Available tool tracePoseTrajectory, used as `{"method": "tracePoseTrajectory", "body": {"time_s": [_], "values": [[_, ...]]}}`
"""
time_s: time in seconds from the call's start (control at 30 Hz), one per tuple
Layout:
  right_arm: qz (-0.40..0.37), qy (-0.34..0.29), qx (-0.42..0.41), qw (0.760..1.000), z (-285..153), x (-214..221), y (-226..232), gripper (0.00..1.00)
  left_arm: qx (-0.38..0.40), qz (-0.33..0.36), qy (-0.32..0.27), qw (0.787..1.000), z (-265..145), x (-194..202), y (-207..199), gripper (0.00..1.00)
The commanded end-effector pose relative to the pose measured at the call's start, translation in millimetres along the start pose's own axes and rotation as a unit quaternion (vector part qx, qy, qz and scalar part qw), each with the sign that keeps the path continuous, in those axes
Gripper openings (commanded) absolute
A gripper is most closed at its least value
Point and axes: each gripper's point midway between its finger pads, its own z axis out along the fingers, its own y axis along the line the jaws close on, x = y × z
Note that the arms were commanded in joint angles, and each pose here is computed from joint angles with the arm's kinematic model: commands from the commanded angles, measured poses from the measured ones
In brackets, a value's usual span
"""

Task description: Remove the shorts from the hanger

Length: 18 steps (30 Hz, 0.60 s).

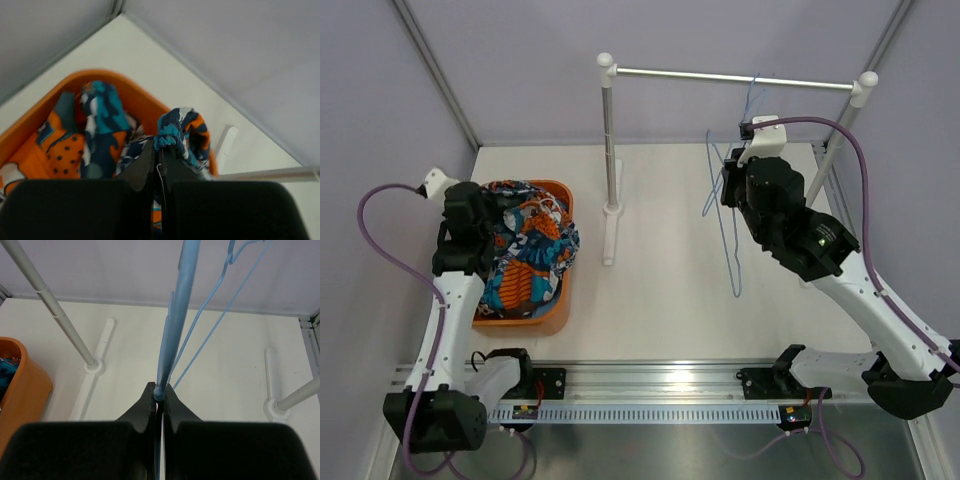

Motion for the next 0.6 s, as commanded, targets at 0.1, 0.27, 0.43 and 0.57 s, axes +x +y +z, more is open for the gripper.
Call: {"method": "tracePoseTrajectory", "body": {"time_s": [0.1, 0.27, 0.43, 0.57], "values": [[0.031, 0.01, 0.007, 0.999, -11.7, 3.5, -9.6, 0.0, 0.007, -0.202, 0.127, 0.971, 15.2, 69.8, 31.9, 0.0], [0.038, 0.027, 0.016, 0.999, -18.5, 12.3, -16.1, 0.0, 0.005, -0.258, 0.145, 0.955, 23.4, 87.7, 47.9, 0.17], [0.048, 0.049, -0.014, 0.998, -22.8, 18.5, -5.5, 0.0, 0.064, -0.252, 0.169, 0.951, 24.2, 83.6, 23.4, 0.57], [0.058, 0.046, -0.045, 0.996, -24.5, 10.8, 6.6, 0.0, 0.109, -0.207, 0.136, 0.963, 10.3, 49.9, 6.1, 0.84]]}}
